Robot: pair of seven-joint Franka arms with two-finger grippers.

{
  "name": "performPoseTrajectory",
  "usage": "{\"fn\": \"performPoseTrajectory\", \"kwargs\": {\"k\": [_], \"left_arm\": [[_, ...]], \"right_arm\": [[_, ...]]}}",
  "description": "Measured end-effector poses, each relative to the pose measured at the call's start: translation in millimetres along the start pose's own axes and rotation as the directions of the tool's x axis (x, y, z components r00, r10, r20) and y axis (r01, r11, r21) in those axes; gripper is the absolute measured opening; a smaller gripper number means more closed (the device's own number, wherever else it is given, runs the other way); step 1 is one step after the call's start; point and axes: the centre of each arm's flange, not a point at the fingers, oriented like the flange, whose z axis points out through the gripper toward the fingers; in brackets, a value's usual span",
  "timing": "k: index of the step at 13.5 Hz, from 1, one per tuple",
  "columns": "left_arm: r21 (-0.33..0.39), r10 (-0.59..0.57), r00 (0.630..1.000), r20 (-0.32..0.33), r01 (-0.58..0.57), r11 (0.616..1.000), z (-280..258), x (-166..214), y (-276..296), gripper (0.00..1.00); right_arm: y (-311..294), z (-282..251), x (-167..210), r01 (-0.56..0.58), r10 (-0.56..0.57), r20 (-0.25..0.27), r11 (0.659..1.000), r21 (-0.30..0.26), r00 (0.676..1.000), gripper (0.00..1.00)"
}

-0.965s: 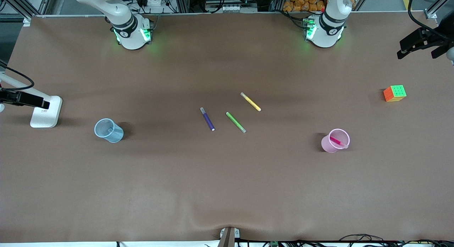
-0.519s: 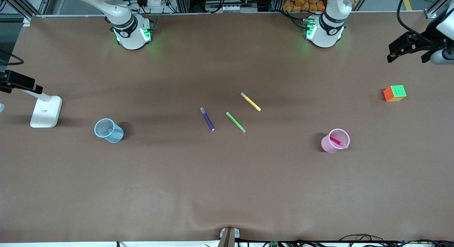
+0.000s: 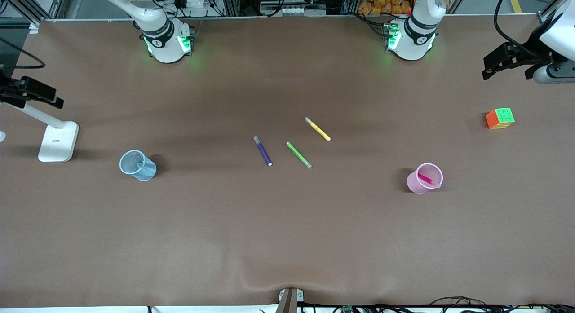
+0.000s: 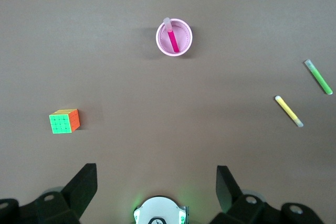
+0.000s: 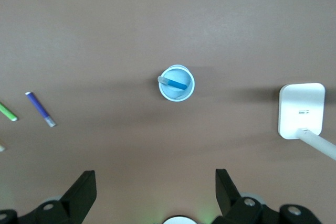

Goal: Place pink and blue markers in matching cups

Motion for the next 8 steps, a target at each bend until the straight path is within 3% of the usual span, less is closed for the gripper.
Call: {"fn": "performPoseTrajectory", "kwargs": {"k": [5, 8], "left_arm": [[-0.001, -0.001, 1.000, -0.008, 0.001, 1.000, -2.9, 0.1, -0.3, 1.00], [-0.001, 0.000, 1.000, -0.013, 0.000, 1.000, -5.3, -0.1, -0.2, 1.00]], "right_arm": [[2.9, -8.3, -12.8, -0.001, -0.002, -0.036, 0.997, -0.073, 0.999, 1.00], [5.6, -8.6, -12.7, -0.006, 0.003, -0.037, 0.997, -0.075, 0.999, 1.00]]}}
